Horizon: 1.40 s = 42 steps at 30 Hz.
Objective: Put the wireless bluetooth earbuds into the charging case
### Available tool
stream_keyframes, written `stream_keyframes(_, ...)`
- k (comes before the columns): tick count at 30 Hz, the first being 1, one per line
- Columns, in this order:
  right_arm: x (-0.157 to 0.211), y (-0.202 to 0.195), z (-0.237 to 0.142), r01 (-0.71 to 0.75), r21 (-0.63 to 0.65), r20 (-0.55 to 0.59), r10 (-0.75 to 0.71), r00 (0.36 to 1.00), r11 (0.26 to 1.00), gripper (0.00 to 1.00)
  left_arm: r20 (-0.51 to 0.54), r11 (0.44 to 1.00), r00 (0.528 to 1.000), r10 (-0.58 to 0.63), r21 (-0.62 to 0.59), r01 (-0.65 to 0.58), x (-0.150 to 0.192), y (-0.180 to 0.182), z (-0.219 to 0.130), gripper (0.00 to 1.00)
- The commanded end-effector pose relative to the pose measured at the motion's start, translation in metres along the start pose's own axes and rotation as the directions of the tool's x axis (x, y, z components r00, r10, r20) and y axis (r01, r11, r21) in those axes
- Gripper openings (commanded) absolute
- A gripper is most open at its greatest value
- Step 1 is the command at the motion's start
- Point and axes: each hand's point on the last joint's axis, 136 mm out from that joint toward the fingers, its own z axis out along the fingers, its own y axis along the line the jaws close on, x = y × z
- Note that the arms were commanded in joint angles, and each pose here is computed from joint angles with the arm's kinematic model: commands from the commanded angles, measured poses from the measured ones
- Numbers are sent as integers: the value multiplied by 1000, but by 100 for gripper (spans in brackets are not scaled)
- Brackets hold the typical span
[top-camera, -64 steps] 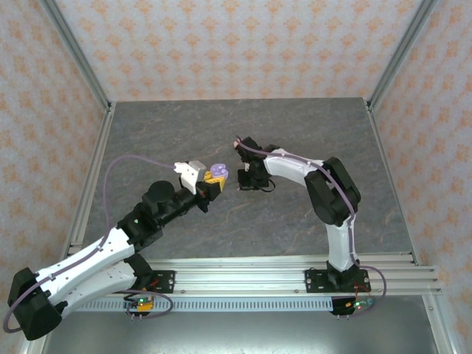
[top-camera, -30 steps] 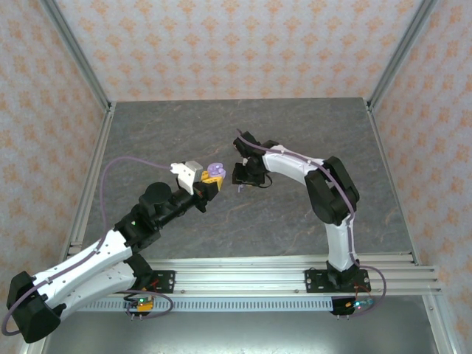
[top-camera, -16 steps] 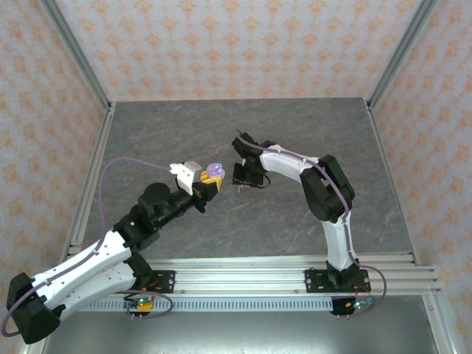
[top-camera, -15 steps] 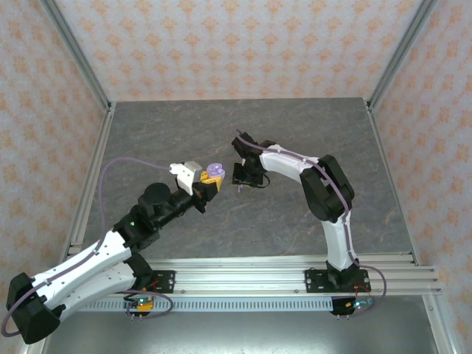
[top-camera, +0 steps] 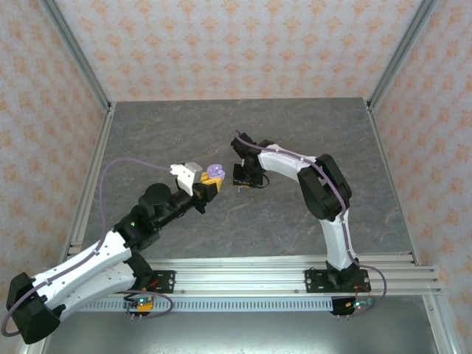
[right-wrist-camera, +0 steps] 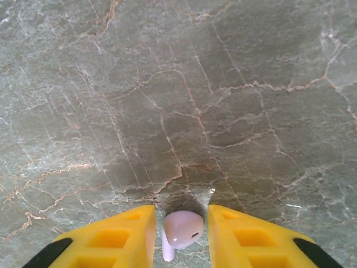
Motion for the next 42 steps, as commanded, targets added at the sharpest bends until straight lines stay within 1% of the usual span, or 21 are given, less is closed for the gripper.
stream_keyframes(1, 8, -2, 8, 4, 35, -43, -2, 999, 999, 30, 30, 1000, 1000, 5, -12, -5, -5, 1, -4, 7)
stream_keyframes(3, 9, -1, 10, 8, 36, -49, -6, 999, 999, 29, 31, 1000, 999, 6, -11, -5, -5, 1, -4, 7)
stream_keyframes(15, 14, 0, 21, 28, 62, -80, -23, 997, 998, 29, 35, 1000, 999, 5, -22, -5, -5, 3, -5, 7)
stream_keyframes(19, 15, 2, 22, 31, 57, -84, -26, 996, 998, 25, 35, 1000, 999, 5, -23, -4, -4, 4, -6, 7)
stream_keyframes(21, 15, 5, 21, 32, 44, -80, -28, 996, 999, 22, 34, 1000, 999, 4, -24, -3, -3, 4, -6, 7)
stream_keyframes(24, 13, 8, 17, 31, 24, -63, -29, 998, 999, 21, 32, 1000, 999, 4, -25, -3, -2, 4, -6, 8)
stream_keyframes(30, 7, 11, 4, 27, -7, -24, -27, 999, 1000, 21, 11, 1000, 1000, 0, -30, 0, 4, 6, -3, 8)
stream_keyframes(33, 1, 7, -5, 0, -45, -1, 0, 1000, 999, 21, -10, 999, 1000, -3, -37, 3, 9, 7, 0, 8)
stream_keyframes(38, -7, 3, -22, -40, -162, 28, 45, 999, 986, 22, -48, 999, 999, -21, -51, 18, 21, 11, 10, 7)
stream_keyframes(42, -14, -9, -36, -78, -231, 58, 94, 994, 970, 22, -82, 998, 996, -34, -56, 29, 31, 13, 20, 7)
